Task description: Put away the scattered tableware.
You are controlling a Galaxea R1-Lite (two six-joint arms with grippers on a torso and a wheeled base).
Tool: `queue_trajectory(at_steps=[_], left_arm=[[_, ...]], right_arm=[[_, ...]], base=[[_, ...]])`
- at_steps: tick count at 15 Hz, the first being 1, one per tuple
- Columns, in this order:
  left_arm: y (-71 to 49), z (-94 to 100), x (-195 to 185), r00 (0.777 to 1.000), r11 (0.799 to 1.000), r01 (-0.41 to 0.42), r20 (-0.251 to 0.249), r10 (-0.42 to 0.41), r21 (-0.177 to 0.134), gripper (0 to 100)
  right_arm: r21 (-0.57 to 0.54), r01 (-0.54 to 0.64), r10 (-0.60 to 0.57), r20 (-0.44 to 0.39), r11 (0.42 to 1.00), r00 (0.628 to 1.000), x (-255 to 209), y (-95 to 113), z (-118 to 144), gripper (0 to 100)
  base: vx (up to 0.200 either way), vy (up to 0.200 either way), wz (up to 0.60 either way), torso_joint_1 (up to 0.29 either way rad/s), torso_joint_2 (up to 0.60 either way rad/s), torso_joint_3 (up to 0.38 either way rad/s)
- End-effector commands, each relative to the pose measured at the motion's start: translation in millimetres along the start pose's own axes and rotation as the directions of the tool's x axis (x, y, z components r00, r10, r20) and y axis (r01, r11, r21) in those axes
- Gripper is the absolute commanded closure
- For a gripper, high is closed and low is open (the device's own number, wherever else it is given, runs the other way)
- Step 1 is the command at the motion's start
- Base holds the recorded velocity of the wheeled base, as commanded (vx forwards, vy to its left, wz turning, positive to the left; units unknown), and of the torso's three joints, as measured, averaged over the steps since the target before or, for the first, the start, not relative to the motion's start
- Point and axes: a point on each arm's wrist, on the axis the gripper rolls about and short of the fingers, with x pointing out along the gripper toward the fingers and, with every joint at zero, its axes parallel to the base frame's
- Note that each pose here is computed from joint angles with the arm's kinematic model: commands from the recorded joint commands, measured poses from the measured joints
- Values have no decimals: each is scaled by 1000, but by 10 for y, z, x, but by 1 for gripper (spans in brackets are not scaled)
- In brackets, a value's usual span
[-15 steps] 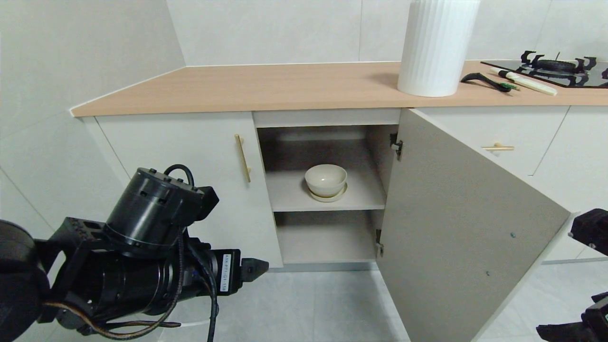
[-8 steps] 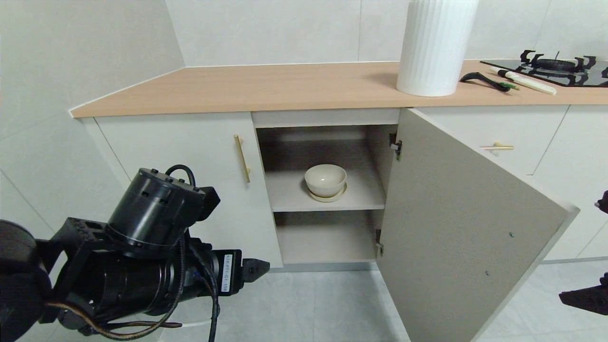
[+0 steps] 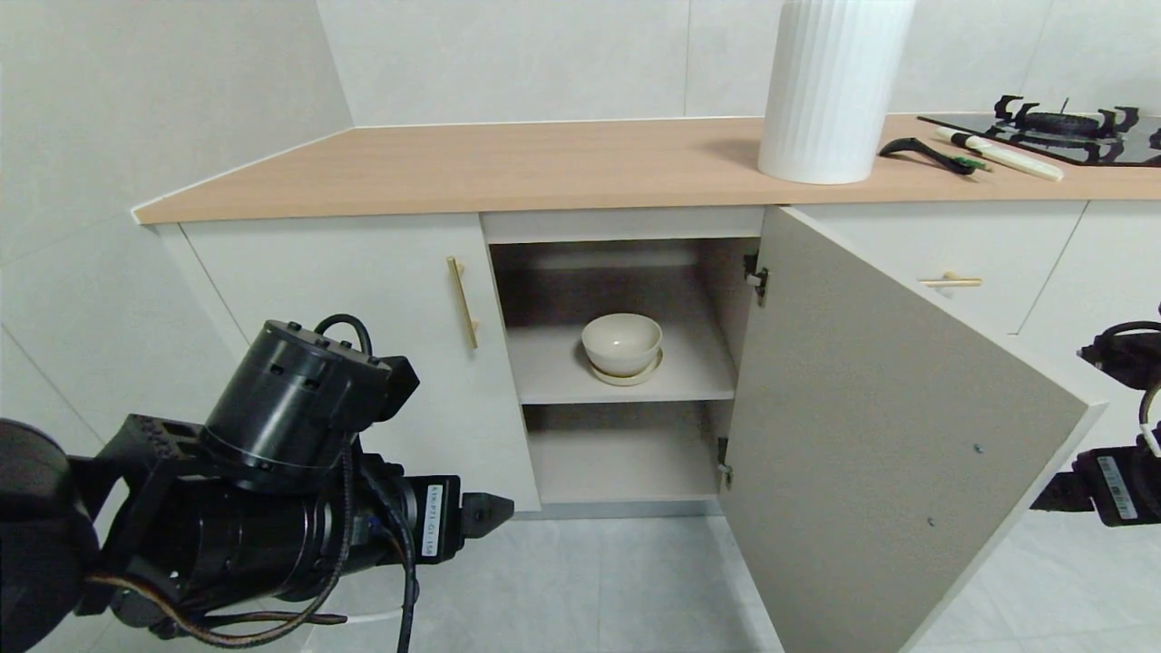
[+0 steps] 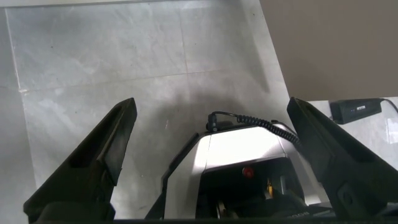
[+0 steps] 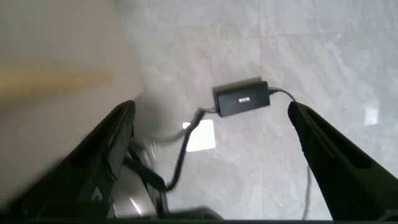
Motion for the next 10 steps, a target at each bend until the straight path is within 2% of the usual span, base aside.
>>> queue_trajectory(at_steps=[1,3,4,10], left_arm=[[1,0,-1,1000,1000,-1,0,1,0,0],[1,0,-1,1000,1000,-1,0,1,0,0],[1,0,-1,1000,1000,-1,0,1,0,0],[2,1,-6,1000,1000,0,1,0,-1,0]], right_arm=[[11,-2,2,-28,1000,1000,126,34,34,0],[31,-7,8,-11,999,1000,137,56,60,0],[56,-35,34,25,998,999,138,136,92,0],[61,-120,118,35,991,992,90,409,65,0]], base=[[0,0,0,0,0,0],[0,0,0,0,0,0],[0,0,0,0,0,0],[0,0,0,0,0,0]])
